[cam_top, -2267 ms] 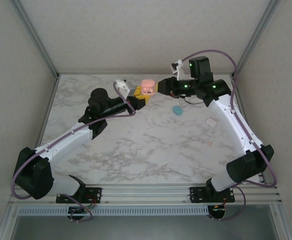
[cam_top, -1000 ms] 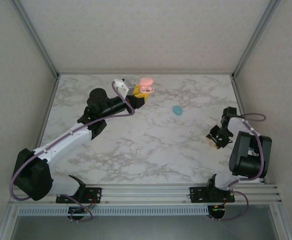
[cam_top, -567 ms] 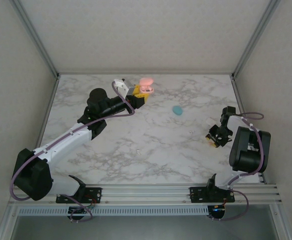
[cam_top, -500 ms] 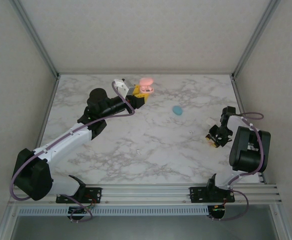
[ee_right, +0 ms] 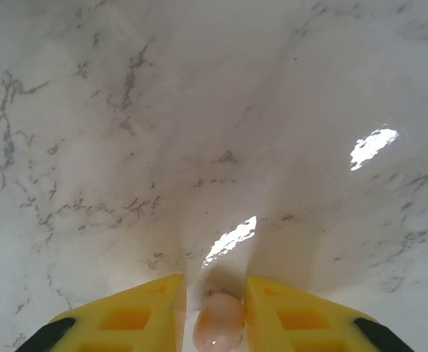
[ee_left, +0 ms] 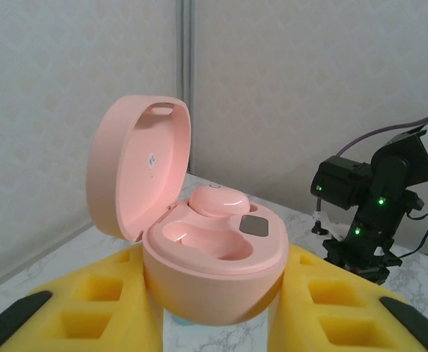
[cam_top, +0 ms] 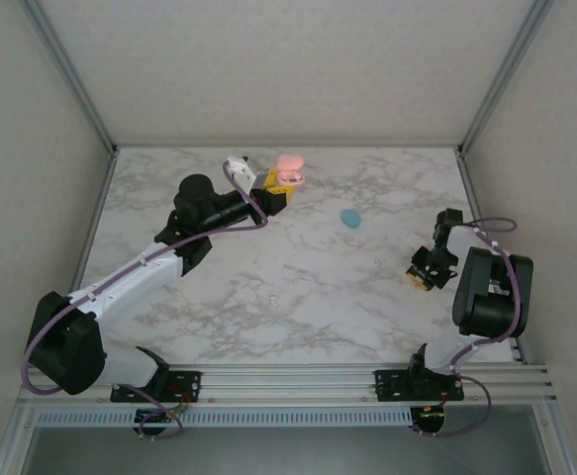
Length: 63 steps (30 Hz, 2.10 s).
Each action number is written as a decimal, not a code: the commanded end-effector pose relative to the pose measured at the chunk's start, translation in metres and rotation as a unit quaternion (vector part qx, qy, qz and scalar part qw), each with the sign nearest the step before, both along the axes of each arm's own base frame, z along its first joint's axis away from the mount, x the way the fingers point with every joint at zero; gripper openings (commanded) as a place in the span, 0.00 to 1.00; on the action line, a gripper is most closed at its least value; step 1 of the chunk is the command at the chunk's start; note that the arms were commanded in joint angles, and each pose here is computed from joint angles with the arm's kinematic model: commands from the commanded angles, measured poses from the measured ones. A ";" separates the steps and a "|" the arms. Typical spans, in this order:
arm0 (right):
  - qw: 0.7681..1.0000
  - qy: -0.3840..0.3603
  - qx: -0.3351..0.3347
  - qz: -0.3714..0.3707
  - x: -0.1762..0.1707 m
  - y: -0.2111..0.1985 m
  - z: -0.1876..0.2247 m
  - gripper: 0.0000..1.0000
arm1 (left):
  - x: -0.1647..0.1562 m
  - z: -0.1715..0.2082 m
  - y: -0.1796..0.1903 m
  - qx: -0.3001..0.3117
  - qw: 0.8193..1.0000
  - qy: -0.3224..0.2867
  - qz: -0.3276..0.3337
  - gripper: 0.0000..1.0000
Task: Insert the wireless bluetooth earbuds into the charging case
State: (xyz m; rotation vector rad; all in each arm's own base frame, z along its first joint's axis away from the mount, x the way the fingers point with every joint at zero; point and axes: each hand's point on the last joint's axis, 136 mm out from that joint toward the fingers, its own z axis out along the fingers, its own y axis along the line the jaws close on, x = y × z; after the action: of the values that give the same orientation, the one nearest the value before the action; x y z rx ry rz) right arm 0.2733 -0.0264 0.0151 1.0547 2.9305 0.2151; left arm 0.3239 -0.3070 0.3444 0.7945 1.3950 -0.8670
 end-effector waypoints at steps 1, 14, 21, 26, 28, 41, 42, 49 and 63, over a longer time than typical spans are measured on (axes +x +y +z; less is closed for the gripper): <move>1.000 0.012 -0.004 0.020 -0.001 0.005 0.000 0.27 | -0.002 0.018 -0.004 -0.010 1.000 -0.017 -0.003 0.18; 0.999 0.021 -0.018 0.037 -0.003 0.003 0.000 0.19 | -0.003 0.018 -0.002 -0.008 1.000 -0.018 -0.001 0.18; 0.996 -0.046 0.024 0.070 0.018 0.027 0.037 0.17 | -0.001 0.018 -0.001 -0.009 1.000 -0.017 0.005 0.18; 0.971 -0.173 0.125 0.104 0.050 0.077 0.116 0.17 | 0.003 0.014 -0.002 -0.011 1.000 -0.013 0.010 0.18; 0.948 -0.239 0.170 0.125 0.063 0.101 0.163 0.18 | 0.005 0.014 -0.003 -0.014 1.000 -0.013 0.012 0.18; 0.782 -0.415 0.347 0.310 0.048 0.233 0.358 0.19 | 0.012 0.011 -0.009 -0.025 1.000 -0.012 0.007 0.18; 0.773 -0.422 0.352 0.317 0.046 0.240 0.366 0.19 | 0.012 0.010 -0.010 -0.025 1.000 -0.013 0.006 0.18; 0.735 -0.445 0.375 0.348 0.038 0.280 0.390 0.20 | 0.010 0.006 -0.018 -0.020 0.999 -0.025 -0.003 0.18; 0.734 -0.437 0.380 0.355 0.050 0.320 0.377 0.20 | 0.005 0.006 -0.024 -0.012 0.999 -0.039 -0.015 0.18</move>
State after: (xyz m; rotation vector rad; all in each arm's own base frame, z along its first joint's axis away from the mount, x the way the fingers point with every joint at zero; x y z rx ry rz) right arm 0.3179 0.2867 0.3764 -0.2897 2.1680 1.5026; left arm 0.3343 -0.3268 0.3261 0.8041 1.3914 -0.8667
